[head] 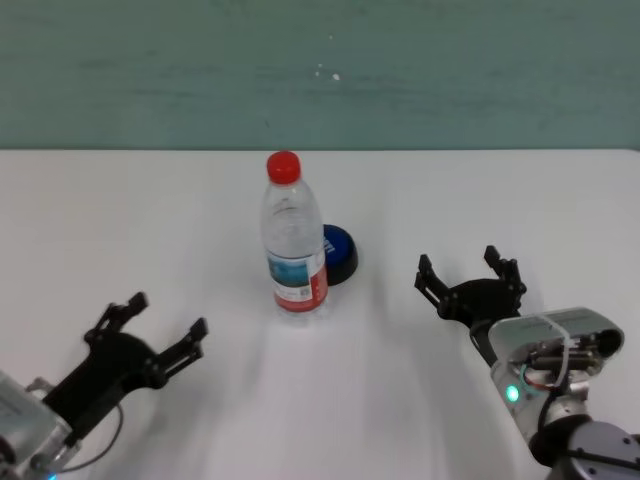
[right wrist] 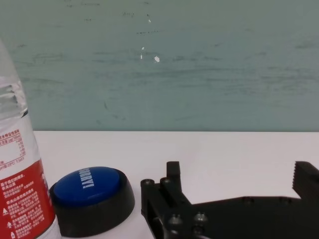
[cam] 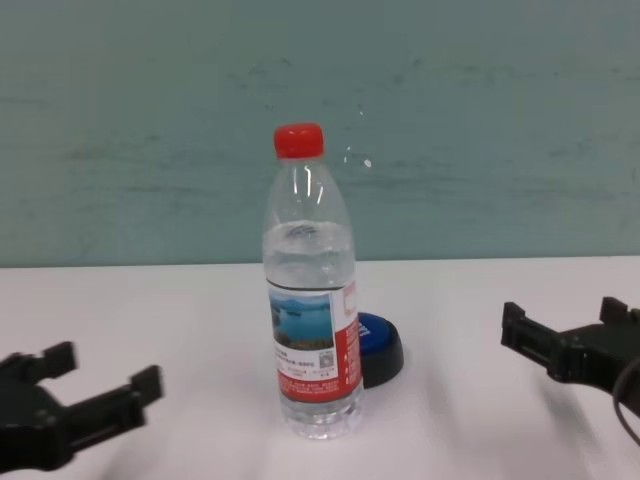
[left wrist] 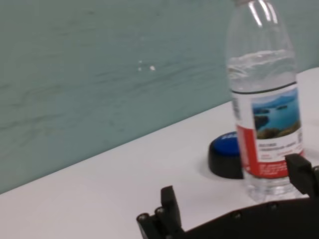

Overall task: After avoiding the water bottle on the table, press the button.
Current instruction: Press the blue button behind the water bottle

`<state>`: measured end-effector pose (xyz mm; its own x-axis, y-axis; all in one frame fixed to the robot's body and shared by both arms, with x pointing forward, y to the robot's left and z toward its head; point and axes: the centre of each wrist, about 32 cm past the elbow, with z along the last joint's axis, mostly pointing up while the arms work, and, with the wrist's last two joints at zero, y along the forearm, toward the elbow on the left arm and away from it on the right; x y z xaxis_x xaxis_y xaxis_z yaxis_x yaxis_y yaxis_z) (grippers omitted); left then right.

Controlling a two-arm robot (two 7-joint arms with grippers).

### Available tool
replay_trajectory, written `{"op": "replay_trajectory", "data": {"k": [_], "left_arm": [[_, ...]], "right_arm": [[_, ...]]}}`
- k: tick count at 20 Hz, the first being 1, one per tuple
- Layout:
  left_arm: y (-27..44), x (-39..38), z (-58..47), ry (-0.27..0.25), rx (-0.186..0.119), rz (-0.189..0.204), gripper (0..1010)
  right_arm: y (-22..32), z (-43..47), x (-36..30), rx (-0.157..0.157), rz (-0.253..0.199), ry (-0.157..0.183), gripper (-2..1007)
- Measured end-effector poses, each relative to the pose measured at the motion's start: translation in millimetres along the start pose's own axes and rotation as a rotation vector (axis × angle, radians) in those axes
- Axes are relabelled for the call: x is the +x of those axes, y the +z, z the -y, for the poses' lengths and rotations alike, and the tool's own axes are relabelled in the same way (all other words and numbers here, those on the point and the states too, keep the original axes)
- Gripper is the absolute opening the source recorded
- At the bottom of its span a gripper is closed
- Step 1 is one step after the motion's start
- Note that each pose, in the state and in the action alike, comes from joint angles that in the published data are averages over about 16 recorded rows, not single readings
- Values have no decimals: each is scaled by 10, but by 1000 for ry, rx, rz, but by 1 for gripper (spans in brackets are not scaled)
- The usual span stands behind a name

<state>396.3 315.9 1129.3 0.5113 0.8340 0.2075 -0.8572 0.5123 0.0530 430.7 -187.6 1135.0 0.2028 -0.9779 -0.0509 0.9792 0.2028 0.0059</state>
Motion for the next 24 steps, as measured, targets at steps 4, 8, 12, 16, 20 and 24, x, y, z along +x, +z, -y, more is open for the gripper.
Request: {"op": "replay_trajectory", "data": {"k": [4, 8, 12, 16, 20, 24], "left_arm": [[23, -118, 86, -29, -5, 2, 1000], [57, -214, 162, -48, -10, -4, 1000], [103, -294, 223, -60, -17, -17, 1000], [146, -364, 286, -63, -22, -34, 1000], [184, -417, 350, -60, -28, -47, 1000], [224, -449, 418, -51, -35, -58, 1000]], "right_arm": [[0, 0, 0, 0, 0, 0, 1004], [0, 0, 0, 0, 0, 0, 1004], [0, 0, 0, 0, 0, 0, 1004], [0, 0, 0, 0, 0, 0, 1004], [0, 0, 0, 0, 0, 0, 1004], [0, 0, 0, 0, 0, 0, 1004]]}}
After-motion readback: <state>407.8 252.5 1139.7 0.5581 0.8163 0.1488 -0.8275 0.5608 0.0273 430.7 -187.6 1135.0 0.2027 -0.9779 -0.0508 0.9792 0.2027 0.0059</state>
